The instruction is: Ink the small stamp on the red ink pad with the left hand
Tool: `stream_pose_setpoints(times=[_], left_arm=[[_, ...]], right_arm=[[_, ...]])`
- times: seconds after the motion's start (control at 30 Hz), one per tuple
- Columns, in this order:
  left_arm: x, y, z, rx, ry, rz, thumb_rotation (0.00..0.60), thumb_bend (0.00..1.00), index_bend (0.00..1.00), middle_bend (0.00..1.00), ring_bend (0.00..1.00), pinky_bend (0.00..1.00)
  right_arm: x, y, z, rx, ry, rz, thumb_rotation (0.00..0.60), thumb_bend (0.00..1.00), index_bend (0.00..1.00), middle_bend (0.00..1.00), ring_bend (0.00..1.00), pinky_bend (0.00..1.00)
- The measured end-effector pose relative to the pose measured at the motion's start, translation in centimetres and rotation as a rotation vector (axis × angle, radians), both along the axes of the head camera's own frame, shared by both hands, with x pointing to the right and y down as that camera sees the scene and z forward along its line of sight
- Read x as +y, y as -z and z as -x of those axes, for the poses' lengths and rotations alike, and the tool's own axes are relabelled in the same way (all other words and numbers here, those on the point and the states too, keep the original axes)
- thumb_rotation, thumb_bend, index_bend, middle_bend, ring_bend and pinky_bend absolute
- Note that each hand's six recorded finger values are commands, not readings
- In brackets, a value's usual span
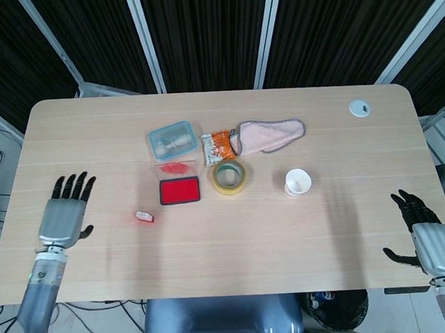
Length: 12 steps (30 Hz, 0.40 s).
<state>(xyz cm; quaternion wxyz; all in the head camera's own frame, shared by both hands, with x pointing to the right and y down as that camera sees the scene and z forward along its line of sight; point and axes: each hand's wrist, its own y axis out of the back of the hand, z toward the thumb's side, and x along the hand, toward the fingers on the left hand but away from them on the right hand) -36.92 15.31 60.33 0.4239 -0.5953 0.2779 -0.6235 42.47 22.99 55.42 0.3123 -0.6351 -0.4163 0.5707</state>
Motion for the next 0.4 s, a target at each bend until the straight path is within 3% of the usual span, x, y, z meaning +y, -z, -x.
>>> stream_pose_setpoints(times=[0.23, 0.4], left_arm=[[4.7, 3.7, 5.3, 0.09, 0.081, -0.089, 0.6, 0.11, 0.0, 0.0, 0.0, 0.0], [7.0, 4.3, 8.1, 0.085, 0.099, -0.109, 0.6, 0.11, 0.0, 0.0, 0.0, 0.0]], right_arm=[[0.1, 0.0, 0.3, 0.025, 0.027, -0.026, 0.6, 0.19, 0.0, 0.0, 0.0, 0.19], [0.1, -0.1, 0.4, 0.037, 0.032, -0.038, 0.6, 0.19, 0.0, 0.0, 0.0, 0.19]])
